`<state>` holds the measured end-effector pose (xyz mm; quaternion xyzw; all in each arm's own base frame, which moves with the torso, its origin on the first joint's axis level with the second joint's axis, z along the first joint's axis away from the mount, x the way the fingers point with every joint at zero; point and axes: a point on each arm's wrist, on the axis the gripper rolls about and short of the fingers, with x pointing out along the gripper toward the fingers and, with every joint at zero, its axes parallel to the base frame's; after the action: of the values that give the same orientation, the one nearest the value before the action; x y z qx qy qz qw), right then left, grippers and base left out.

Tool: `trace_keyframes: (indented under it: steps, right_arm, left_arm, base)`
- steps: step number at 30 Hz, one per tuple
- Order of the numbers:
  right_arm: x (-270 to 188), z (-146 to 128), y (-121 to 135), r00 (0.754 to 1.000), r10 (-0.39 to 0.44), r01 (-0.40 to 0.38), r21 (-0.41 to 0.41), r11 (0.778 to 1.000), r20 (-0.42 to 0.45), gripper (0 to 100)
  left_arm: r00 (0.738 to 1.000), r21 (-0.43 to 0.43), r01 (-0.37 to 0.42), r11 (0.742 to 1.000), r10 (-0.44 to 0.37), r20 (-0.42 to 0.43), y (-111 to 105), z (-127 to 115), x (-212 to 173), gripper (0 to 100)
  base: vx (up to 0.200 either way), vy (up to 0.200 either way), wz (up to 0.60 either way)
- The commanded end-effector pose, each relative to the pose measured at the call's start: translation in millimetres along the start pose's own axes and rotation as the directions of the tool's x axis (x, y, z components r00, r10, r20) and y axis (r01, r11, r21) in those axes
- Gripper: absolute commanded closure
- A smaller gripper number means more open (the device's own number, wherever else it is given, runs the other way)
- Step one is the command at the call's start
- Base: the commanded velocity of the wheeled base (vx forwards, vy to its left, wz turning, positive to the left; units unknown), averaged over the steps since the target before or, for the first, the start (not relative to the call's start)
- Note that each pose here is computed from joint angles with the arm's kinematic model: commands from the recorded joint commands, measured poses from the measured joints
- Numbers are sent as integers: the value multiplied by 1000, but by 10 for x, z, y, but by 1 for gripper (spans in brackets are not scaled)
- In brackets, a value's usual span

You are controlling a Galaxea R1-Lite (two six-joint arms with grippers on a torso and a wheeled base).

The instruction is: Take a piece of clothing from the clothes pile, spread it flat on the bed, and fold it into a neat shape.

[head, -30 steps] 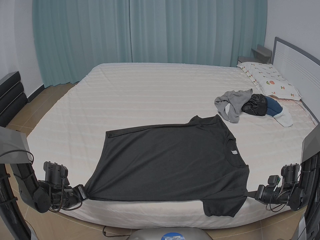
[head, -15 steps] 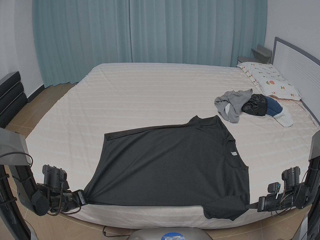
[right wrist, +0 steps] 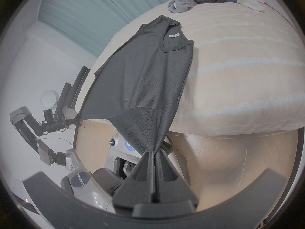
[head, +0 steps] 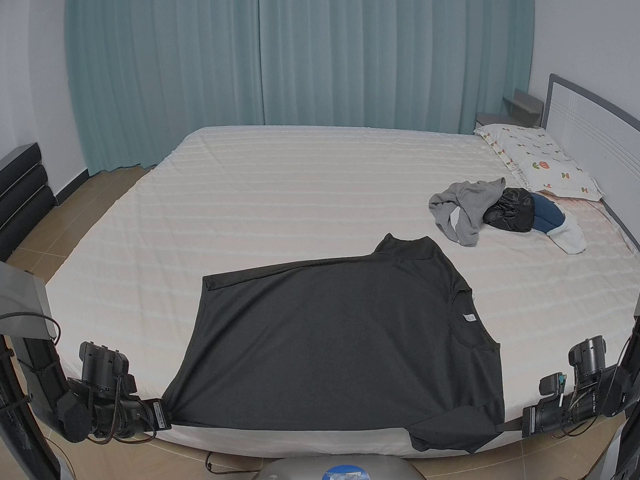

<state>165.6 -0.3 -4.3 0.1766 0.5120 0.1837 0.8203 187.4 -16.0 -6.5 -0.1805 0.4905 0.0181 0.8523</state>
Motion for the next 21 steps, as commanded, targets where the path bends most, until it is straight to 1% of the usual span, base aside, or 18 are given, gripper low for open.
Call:
trace_keyframes:
  steps: [1,6,13,17,21]
  right_arm:
    - [-89,-41,53,1000,1,-1,-36,999,7,100]
    - [-106,-77,61,1000,-2,1,-55,998,-19,100]
    - [-193,-117,110,1000,-5,3,-75,997,-26,100]
    - [-231,-149,132,999,-12,9,-99,995,-39,100]
    - [-286,-171,162,999,-19,14,-123,992,-35,100]
  left_arm:
    - [1000,21,-5,1000,5,-15,14,-49,-28,100]
    - [999,91,-14,996,18,-46,45,-132,-66,100]
    - [999,102,-14,995,18,-38,35,-133,-160,100]
    - [998,161,-18,987,28,-62,40,-175,-268,100]
    - [997,175,-19,984,33,-73,43,-196,-315,100]
  base:
    - [0,0,0]
    - [0,0,0]
    - [0,0,0]
    - [0,0,0]
    - [0,0,0]
